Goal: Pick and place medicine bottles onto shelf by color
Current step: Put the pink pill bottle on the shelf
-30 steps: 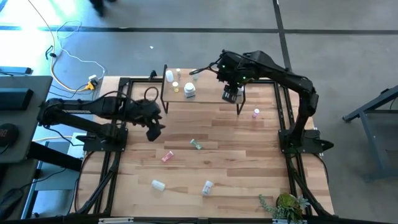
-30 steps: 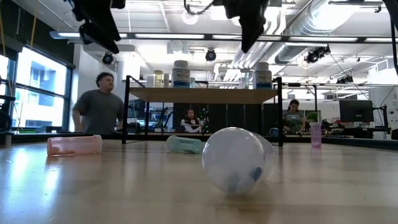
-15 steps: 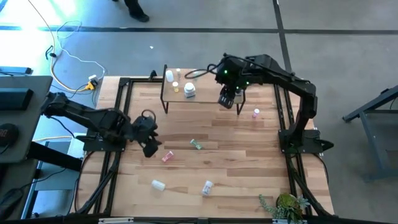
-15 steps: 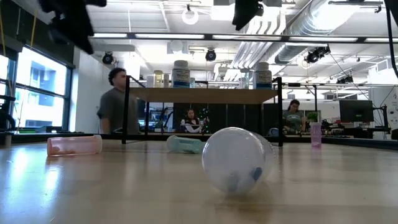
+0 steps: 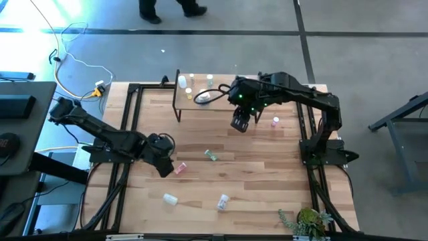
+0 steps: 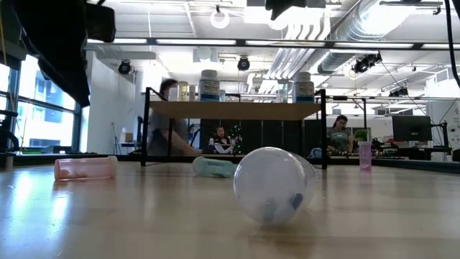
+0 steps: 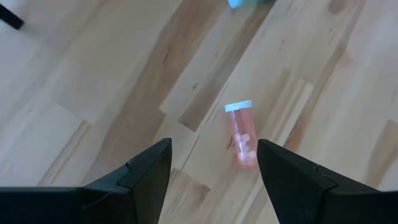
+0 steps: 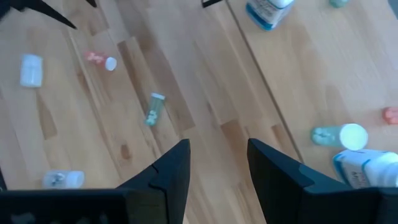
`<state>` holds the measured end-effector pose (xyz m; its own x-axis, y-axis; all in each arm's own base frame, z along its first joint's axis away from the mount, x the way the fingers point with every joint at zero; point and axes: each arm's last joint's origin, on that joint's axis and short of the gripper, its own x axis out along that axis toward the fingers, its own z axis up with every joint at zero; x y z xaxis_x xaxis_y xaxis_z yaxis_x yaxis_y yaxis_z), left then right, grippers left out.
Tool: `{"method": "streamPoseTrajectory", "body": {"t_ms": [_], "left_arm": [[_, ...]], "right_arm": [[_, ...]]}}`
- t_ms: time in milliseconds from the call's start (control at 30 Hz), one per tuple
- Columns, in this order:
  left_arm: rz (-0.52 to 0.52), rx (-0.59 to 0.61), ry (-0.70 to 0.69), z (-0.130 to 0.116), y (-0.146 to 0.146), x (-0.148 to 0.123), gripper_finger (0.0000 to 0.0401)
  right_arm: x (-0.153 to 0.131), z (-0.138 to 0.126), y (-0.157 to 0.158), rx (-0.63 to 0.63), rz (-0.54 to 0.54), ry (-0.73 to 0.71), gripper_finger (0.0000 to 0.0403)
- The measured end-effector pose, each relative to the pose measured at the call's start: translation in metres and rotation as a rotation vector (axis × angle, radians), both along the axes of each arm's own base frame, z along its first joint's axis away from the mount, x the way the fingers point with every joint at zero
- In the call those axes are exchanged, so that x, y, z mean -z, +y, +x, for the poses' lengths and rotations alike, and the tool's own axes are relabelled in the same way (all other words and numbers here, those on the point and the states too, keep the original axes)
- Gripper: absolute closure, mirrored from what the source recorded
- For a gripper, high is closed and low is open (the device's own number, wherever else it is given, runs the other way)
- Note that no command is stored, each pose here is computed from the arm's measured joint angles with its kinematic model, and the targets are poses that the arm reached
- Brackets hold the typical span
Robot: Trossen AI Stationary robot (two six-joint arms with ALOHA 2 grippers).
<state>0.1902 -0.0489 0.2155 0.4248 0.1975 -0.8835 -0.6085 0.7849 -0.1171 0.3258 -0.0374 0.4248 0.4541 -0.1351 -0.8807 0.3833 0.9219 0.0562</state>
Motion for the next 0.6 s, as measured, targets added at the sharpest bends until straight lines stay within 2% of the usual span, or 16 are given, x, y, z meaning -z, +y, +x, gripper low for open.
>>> {"method": "streamPoseTrajectory", "body": {"t_ms": [167,333,600], "left_arm": [[0.012,0.032,0.037,0.018,-0.009,0.019,0.0174],[-0.018,0.07,0.084,0.032,-0.016,0.039,0.0174],[-0.048,0.084,0.14,0.045,-0.021,0.063,0.0174]], "right_arm": [[0.0,0.001,0.005,-0.004,0.005,-0.002,0.0251],[0.0,0.002,0.005,-0.006,0.003,-0.012,0.0251],[-0.001,0.002,0.005,-0.006,0.003,-0.017,0.0252]]}}
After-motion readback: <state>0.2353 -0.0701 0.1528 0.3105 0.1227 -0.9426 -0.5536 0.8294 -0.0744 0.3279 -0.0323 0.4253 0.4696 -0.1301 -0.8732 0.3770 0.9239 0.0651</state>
